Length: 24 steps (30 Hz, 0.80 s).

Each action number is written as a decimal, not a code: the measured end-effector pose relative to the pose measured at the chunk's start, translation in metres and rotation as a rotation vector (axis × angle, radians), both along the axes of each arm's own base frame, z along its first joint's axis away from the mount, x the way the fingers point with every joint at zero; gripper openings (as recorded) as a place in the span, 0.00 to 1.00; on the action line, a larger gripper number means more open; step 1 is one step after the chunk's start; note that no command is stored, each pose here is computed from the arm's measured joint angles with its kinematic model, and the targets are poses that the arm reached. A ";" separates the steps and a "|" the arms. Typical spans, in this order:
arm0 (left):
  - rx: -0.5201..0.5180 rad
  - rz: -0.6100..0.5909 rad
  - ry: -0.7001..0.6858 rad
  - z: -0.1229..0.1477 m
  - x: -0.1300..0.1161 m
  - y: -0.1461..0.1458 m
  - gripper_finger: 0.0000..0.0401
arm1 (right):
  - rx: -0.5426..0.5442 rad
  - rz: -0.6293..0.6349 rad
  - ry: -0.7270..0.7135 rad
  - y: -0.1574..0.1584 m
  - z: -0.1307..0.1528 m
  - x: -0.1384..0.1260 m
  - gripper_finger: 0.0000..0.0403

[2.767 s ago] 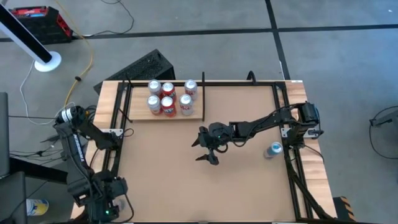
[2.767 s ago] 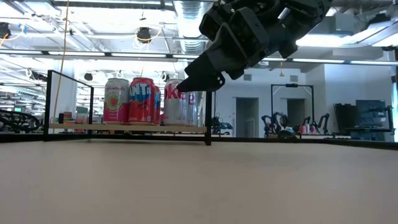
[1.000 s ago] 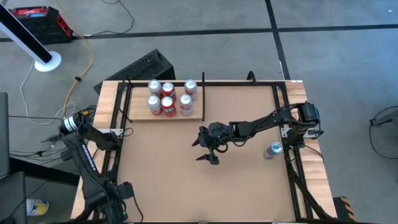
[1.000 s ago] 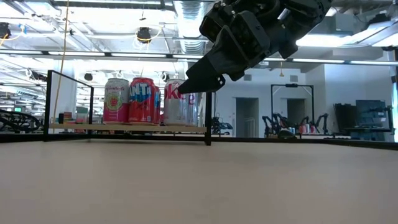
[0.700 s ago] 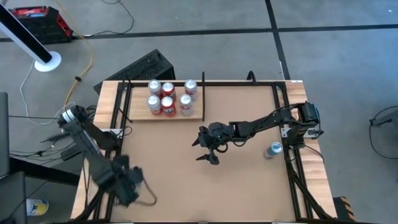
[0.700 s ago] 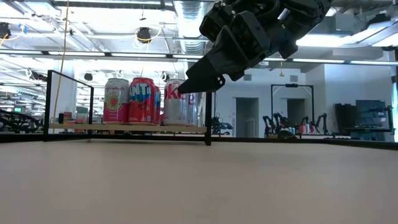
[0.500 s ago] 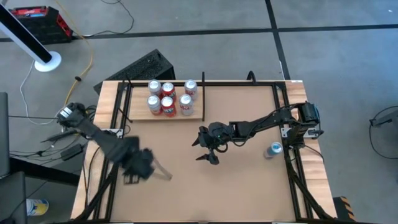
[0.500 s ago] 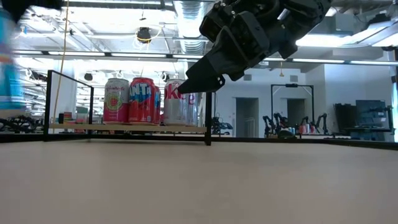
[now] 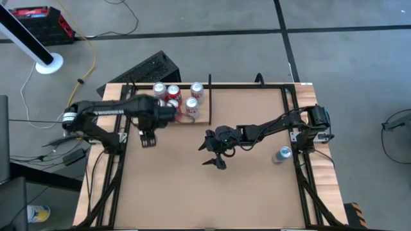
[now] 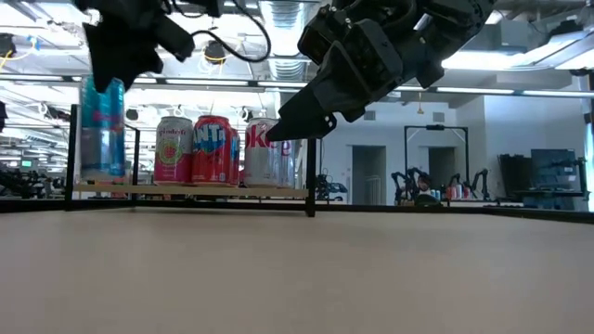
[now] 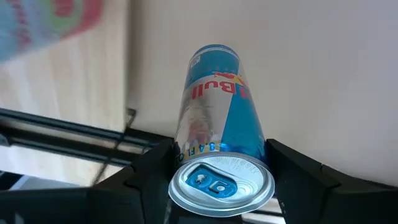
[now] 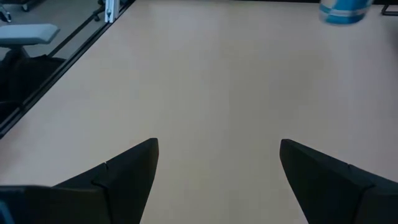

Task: Place canned beverage on shelf
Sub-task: Put the bottom blue soda can on the shelf

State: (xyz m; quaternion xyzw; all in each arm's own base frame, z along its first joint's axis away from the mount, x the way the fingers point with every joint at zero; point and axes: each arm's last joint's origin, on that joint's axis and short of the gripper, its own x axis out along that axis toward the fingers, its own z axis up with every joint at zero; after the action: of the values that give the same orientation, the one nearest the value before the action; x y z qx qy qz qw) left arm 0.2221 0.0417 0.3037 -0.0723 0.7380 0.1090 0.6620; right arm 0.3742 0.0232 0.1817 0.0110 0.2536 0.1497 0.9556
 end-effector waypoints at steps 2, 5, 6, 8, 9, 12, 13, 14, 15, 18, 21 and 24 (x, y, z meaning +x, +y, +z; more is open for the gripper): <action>-0.002 0.016 0.001 0.000 -0.003 0.013 0.52 | -0.002 0.000 -0.001 0.000 0.000 0.000 0.89; 0.017 0.010 0.012 0.000 -0.008 0.030 0.52 | -0.008 -0.001 -0.003 -0.002 0.000 0.000 0.89; 0.034 0.011 0.020 0.000 -0.009 0.035 0.52 | -0.012 0.001 -0.004 -0.002 0.000 0.000 0.89; 0.070 0.019 0.037 0.000 -0.013 0.045 0.52 | -0.014 0.003 -0.005 -0.002 0.000 0.000 0.89; 0.082 0.020 0.044 0.000 -0.015 0.050 0.52 | -0.014 0.003 -0.005 -0.002 0.000 0.000 0.89; 0.104 0.035 0.062 0.001 -0.021 0.061 0.52 | -0.015 0.003 -0.005 -0.002 0.000 0.000 0.89; 0.109 0.041 0.067 0.001 -0.022 0.065 0.52 | -0.015 0.003 -0.006 -0.002 0.000 0.000 0.89; 0.110 0.048 0.070 0.001 -0.024 0.068 0.52 | -0.015 0.003 -0.006 -0.002 0.000 0.000 0.89; 0.109 0.058 0.072 0.001 -0.026 0.071 0.52 | -0.015 0.003 -0.006 -0.002 0.000 0.000 0.89; 0.112 0.081 0.079 0.001 -0.031 0.079 0.52 | -0.015 0.003 -0.006 -0.002 0.000 0.000 0.89; 0.136 0.081 0.099 0.001 -0.035 0.085 0.52 | -0.015 0.003 -0.006 -0.002 0.000 0.000 0.89; 0.167 0.072 0.124 0.001 -0.038 0.090 0.52 | -0.015 0.003 -0.006 -0.002 0.000 0.000 0.89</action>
State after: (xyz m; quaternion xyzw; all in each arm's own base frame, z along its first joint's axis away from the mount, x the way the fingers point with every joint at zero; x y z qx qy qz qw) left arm 0.1841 0.1318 0.3049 -0.0366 0.7628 0.1981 0.6144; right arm 0.3744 0.0212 0.1818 0.0032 0.2520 0.1494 0.9561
